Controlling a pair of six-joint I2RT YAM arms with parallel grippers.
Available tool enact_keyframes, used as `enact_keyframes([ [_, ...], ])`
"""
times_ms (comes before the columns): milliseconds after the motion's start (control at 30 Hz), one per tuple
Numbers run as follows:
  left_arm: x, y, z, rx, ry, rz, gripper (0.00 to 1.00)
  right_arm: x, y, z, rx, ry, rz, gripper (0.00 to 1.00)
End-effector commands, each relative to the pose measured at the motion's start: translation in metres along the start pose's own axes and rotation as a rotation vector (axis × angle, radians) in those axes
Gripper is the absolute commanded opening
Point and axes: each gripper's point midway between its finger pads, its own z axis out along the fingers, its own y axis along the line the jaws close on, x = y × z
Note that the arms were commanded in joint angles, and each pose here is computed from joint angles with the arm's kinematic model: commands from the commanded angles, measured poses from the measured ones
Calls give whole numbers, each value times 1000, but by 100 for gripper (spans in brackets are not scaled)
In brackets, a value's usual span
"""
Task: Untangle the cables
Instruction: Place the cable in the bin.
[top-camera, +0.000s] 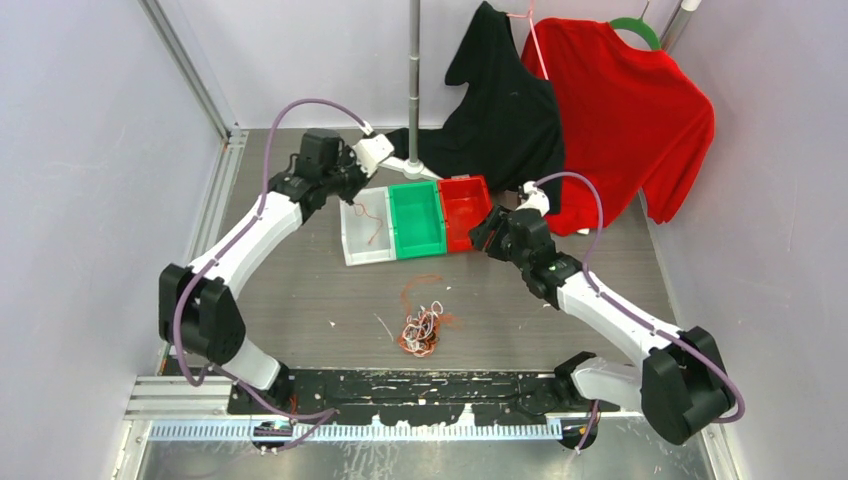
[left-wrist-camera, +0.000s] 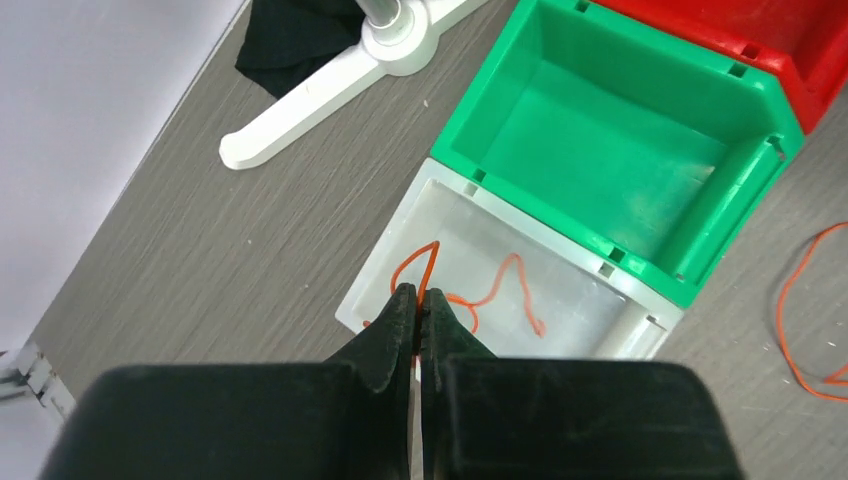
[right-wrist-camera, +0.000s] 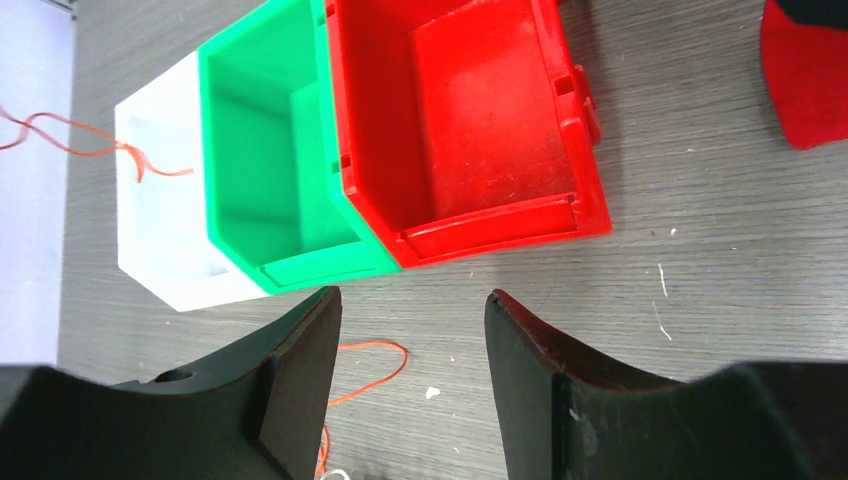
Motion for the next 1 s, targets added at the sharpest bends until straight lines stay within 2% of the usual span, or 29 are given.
enact_keyframes([
  [0,-14,7,17,-49,-25,132,0,-12,20,-14,-88,-45,58,60],
  [233,21,-24,38,17,123,28,0,-15,25,-23,-106,-40,57,61],
  [367,35,-27,39,32,224,-36,11,-21,30,-28,-116,-50,50,63],
  [500,37,-37,36,89,270,-72,26,-24,32,-28,-119,-55,47,63],
  [633,35,-35,32,89,266,-77,31,-24,34,-28,-127,-52,51,63],
  [833,20,-32,5,165,276,-135,57,-19,39,-36,-158,-35,38,67],
  [967,12,-52,-27,284,268,-159,66,9,55,-42,-215,30,-8,71],
])
